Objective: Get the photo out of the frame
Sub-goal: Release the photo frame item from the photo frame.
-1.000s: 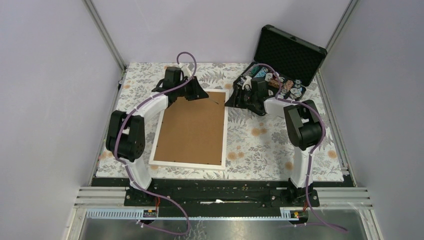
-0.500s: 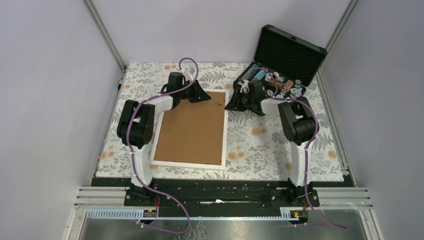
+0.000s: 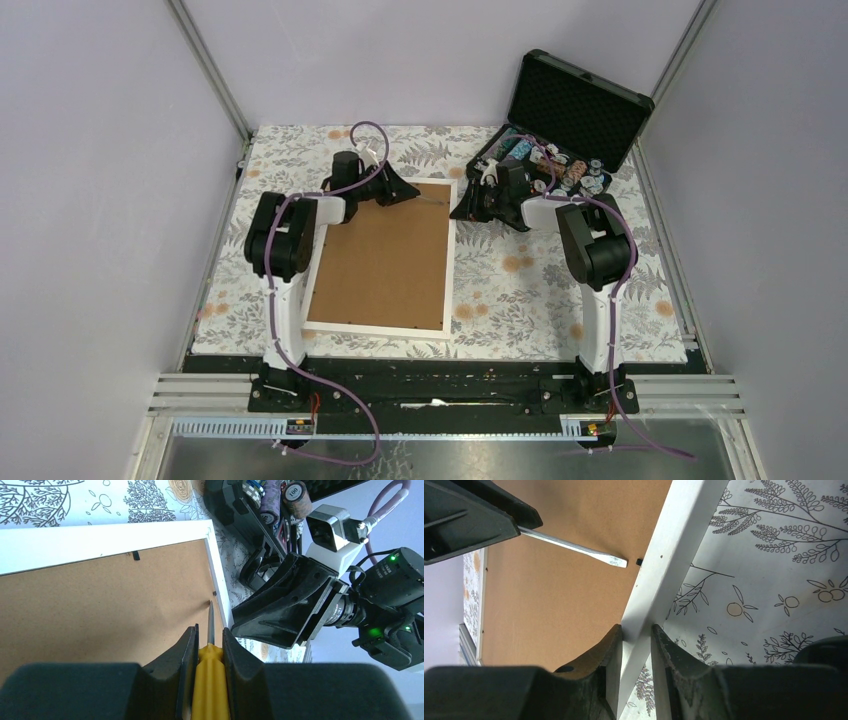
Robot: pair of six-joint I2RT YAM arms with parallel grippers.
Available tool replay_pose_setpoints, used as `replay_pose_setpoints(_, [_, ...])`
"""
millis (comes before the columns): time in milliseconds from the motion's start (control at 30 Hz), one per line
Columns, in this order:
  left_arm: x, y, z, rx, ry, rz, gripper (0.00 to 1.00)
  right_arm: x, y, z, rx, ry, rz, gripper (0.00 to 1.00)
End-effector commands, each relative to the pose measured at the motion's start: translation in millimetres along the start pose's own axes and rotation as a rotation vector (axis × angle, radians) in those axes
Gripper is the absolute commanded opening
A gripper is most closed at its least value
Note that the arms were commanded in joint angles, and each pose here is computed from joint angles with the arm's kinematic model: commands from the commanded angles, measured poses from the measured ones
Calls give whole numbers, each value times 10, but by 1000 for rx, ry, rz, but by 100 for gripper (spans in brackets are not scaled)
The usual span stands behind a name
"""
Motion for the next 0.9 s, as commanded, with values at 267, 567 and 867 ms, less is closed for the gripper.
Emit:
replay_pose_setpoints(267, [98,79,-8,-20,-11,-51,0,198,-195,-199,17,62,-40,25])
replay_pose_setpoints(567, [203,81,-86,-29,5,-47,0,211,-194,-208,22,69,-35,24])
replay_pose_setpoints(867, [383,85,-251,-83,46,-72,0,241,-195,-244,15,85,-33,21])
Point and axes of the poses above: each gripper's point midway between its finger pads, its own x axis out along the fingers, its own y axis along the line the jaws close on, z = x × y, the point moved 6 cm from there along -x, back along the fingers, and after that the axes turned 9 degrees about x, right-handed, at the moved point
